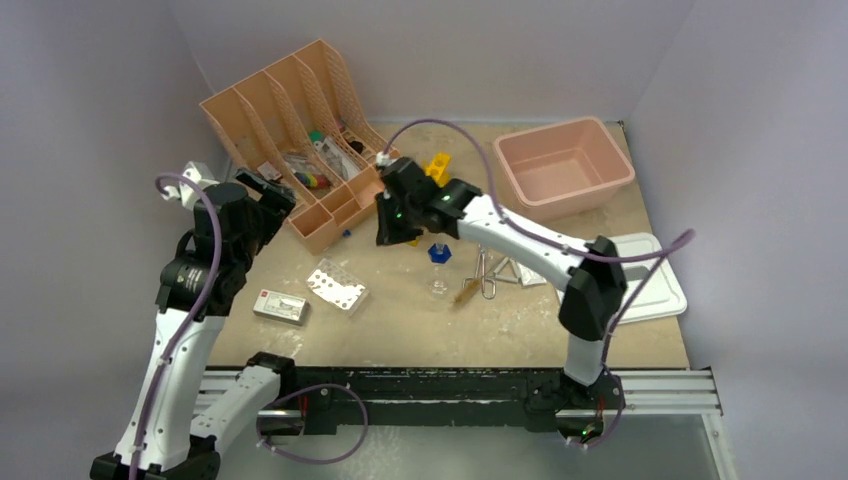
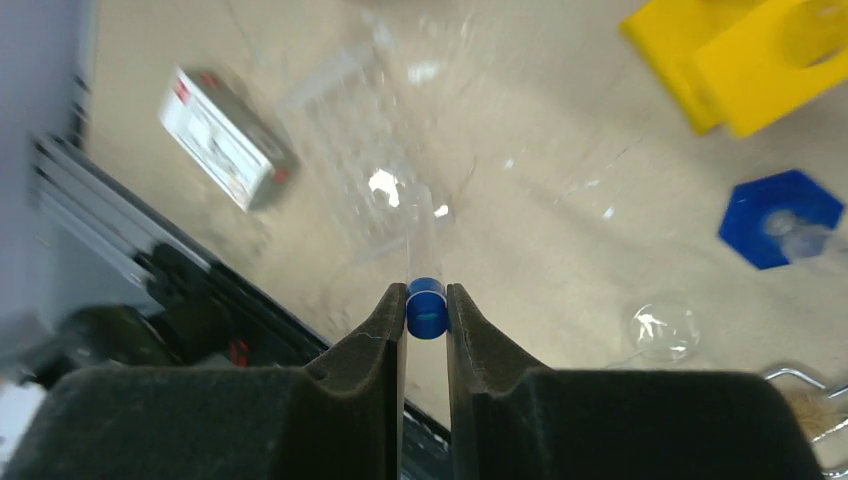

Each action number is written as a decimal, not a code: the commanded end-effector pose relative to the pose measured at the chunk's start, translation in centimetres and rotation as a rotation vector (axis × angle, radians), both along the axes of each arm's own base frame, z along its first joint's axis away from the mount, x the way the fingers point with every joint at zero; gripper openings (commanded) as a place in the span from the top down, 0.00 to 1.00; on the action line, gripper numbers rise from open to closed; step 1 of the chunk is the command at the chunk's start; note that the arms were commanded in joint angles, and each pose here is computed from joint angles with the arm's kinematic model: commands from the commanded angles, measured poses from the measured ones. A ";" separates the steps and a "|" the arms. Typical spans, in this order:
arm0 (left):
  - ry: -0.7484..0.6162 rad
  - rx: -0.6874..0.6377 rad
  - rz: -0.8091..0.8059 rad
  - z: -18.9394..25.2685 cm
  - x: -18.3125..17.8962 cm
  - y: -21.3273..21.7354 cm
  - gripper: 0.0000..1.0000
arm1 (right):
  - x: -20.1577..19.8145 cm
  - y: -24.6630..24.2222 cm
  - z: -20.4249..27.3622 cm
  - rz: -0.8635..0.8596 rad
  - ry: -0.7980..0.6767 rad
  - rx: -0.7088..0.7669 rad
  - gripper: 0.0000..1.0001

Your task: Organize the chemistry lab equipment

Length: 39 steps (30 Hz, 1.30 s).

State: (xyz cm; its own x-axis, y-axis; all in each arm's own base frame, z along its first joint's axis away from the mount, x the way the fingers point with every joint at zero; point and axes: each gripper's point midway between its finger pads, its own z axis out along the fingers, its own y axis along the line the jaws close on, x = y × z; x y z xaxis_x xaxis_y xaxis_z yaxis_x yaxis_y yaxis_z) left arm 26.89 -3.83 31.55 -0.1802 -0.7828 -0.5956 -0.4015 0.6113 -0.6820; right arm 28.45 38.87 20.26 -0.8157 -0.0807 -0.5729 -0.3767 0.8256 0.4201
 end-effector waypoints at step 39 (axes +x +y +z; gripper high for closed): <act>0.002 0.416 0.249 4.2 -5.1 8.7 0.23 | -5.1 4.6 -8.8 0.244 0.016 -0.494 0.88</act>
State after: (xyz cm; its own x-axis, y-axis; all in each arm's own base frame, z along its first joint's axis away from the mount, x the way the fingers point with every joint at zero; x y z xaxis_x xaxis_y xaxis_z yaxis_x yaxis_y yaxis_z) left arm 21.73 4.40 35.12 -0.0418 -0.5196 -0.8534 -0.5678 0.7151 -0.4076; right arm 23.12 43.90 10.74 -0.7636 -0.5033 -0.4045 -0.5702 0.8196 0.0565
